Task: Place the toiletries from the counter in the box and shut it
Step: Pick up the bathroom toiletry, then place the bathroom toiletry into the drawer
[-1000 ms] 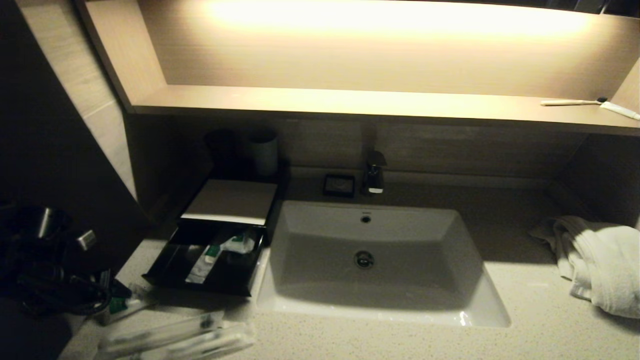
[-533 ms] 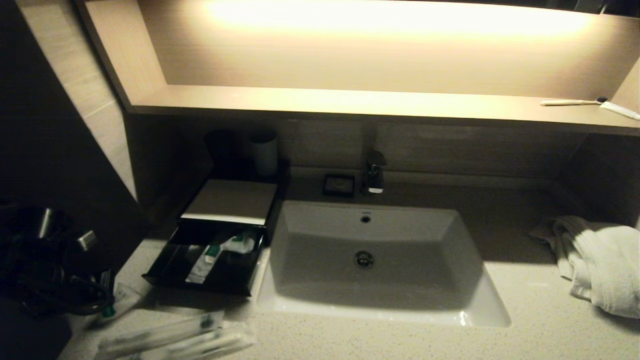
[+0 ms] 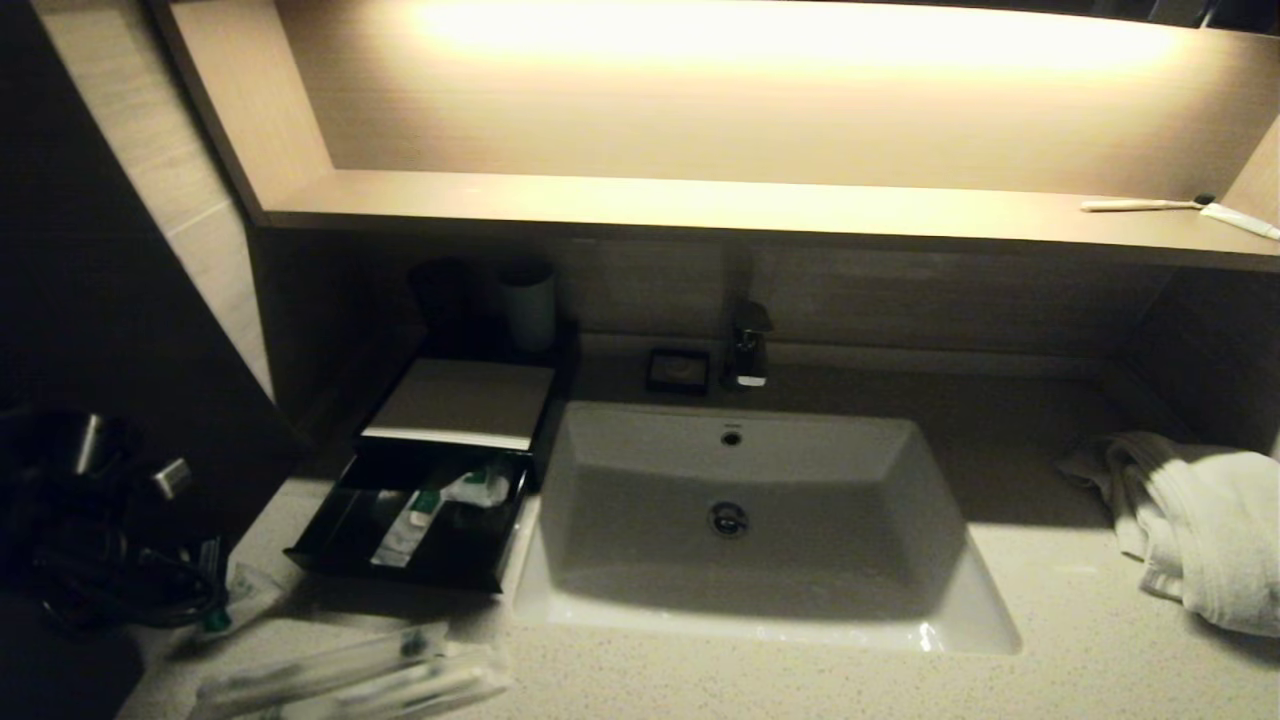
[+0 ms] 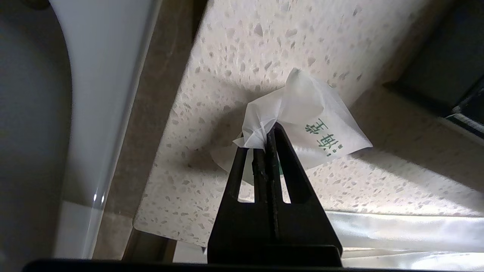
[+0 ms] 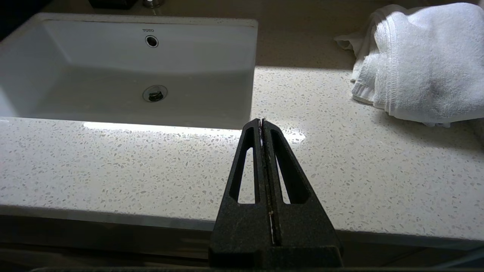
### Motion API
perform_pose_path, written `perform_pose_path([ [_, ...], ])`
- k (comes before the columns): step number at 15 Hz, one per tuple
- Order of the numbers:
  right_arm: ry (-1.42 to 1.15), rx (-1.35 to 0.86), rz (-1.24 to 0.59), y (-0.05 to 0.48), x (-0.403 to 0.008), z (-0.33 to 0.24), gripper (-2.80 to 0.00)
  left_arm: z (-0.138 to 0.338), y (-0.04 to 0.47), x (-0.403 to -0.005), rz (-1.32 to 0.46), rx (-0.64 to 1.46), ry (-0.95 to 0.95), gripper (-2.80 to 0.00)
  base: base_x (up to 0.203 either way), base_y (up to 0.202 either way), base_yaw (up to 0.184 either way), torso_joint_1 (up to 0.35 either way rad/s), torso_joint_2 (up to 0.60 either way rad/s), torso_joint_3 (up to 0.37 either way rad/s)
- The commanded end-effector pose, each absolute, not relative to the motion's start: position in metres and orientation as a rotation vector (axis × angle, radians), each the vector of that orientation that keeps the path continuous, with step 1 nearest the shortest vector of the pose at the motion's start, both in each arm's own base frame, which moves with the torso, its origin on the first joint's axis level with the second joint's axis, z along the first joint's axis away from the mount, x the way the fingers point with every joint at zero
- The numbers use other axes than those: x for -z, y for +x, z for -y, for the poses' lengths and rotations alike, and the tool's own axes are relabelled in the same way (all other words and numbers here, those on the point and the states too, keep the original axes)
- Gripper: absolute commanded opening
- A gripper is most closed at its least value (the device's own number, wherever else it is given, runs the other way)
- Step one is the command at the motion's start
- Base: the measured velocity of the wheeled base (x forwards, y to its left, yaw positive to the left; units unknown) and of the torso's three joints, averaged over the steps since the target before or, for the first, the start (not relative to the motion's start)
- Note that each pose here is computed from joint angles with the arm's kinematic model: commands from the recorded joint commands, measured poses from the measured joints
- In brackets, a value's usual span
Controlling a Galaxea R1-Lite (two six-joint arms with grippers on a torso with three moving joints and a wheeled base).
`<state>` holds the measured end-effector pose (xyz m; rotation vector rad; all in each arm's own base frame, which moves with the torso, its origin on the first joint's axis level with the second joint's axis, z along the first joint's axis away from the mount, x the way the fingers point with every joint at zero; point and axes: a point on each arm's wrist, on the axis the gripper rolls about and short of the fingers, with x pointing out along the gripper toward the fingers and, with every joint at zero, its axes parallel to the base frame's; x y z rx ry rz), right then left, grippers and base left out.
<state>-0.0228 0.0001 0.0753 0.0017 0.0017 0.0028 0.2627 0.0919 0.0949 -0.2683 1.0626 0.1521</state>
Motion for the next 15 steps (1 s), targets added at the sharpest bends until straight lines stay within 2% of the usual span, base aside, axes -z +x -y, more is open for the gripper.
perform_pose_path([
  [1, 0.002, -0.003, -0.002, -0.023, -0.075, 0.000, -2.80, -0.095, 0.260, -0.108, -1.015, -0.161, -0.270, -2.80, 0.000, 0.000, 0.000, 0.000, 0.00, 0.000],
  [10, 0.002, -0.003, -0.002, -0.023, -0.075, 0.000, -2.80, -0.084, 0.242, -0.160, -0.826, -0.116, -0.251, -2.80, 0.000, 0.000, 0.000, 0.000, 0.00, 0.000],
  [15, 0.002, -0.003, -0.002, -0.023, -0.075, 0.000, -2.80, -0.031, 0.258, -0.180, -0.776, 0.064, -0.215, -2.80, 0.000, 0.000, 0.000, 0.000, 0.00, 0.000],
])
